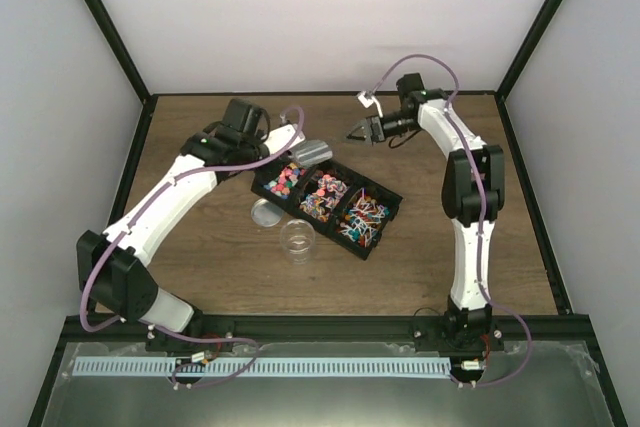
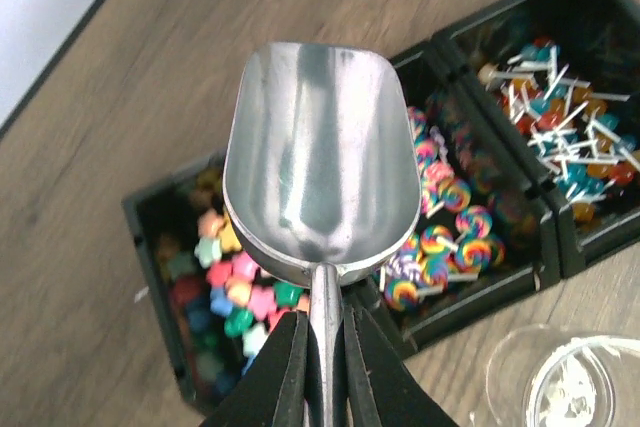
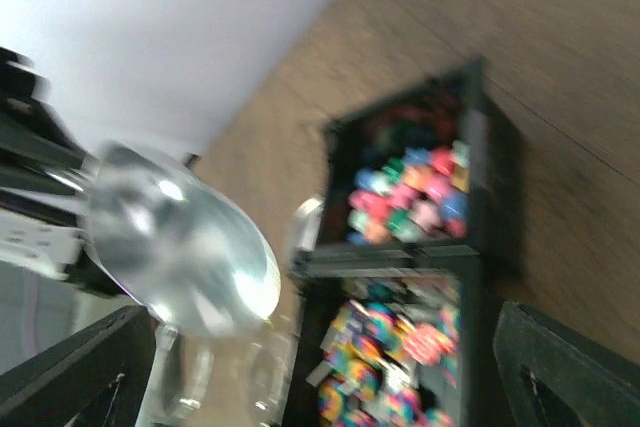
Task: Pack the candies
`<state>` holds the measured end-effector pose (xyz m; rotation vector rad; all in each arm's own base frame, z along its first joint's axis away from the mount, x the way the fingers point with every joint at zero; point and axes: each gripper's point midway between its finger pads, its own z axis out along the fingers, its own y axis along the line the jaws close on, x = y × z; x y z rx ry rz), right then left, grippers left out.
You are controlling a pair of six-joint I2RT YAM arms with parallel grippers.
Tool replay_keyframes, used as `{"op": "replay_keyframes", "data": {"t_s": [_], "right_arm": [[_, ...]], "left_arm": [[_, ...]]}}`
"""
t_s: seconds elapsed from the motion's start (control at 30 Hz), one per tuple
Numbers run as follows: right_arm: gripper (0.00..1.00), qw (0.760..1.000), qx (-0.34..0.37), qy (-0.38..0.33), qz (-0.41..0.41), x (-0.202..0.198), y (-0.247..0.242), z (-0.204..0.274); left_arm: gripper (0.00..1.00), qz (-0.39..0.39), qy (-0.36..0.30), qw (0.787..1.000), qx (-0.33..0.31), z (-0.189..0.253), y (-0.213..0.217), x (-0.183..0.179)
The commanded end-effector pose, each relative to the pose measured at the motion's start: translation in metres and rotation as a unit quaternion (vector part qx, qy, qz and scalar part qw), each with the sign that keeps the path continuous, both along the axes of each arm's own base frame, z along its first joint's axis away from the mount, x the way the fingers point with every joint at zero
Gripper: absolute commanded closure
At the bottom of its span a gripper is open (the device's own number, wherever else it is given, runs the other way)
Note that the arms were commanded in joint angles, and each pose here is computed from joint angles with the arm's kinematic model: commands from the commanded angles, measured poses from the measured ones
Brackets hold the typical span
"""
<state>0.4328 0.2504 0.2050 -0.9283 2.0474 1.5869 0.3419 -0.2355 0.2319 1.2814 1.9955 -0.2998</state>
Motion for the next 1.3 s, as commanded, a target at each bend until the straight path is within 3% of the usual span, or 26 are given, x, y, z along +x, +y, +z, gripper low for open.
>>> {"op": "replay_keyframes", "data": {"t_s": [0.0,0.33,0.6,1.07,1.27], "right_arm": [[0.05,0.988,-0.094,-0.094,-0.075,0.031,-0.014,-0.015],[0.10,0.969,-0.185,-0.139,-0.084,0.023,-0.007,-0.054],[0.14,0.962,-0.214,-0.153,-0.074,0.014,0.007,-0.067],[0.22,0.958,-0.234,-0.153,-0.064,0.007,0.015,-0.084],[0.27,0.959,-0.236,-0.148,-0.058,0.007,0.019,-0.091]], "left_arm": [[0.96,0.076,0.061,0.994,0.043,0.001,0.038,-0.010],[0.96,0.200,0.160,0.960,0.118,-0.027,0.100,-0.021],[0.96,0.219,0.245,0.932,0.152,-0.068,0.101,-0.024],[0.96,0.247,0.261,0.912,0.197,-0.079,0.099,0.011],[0.96,0.234,0.272,0.907,0.222,-0.088,0.097,0.010]]}}
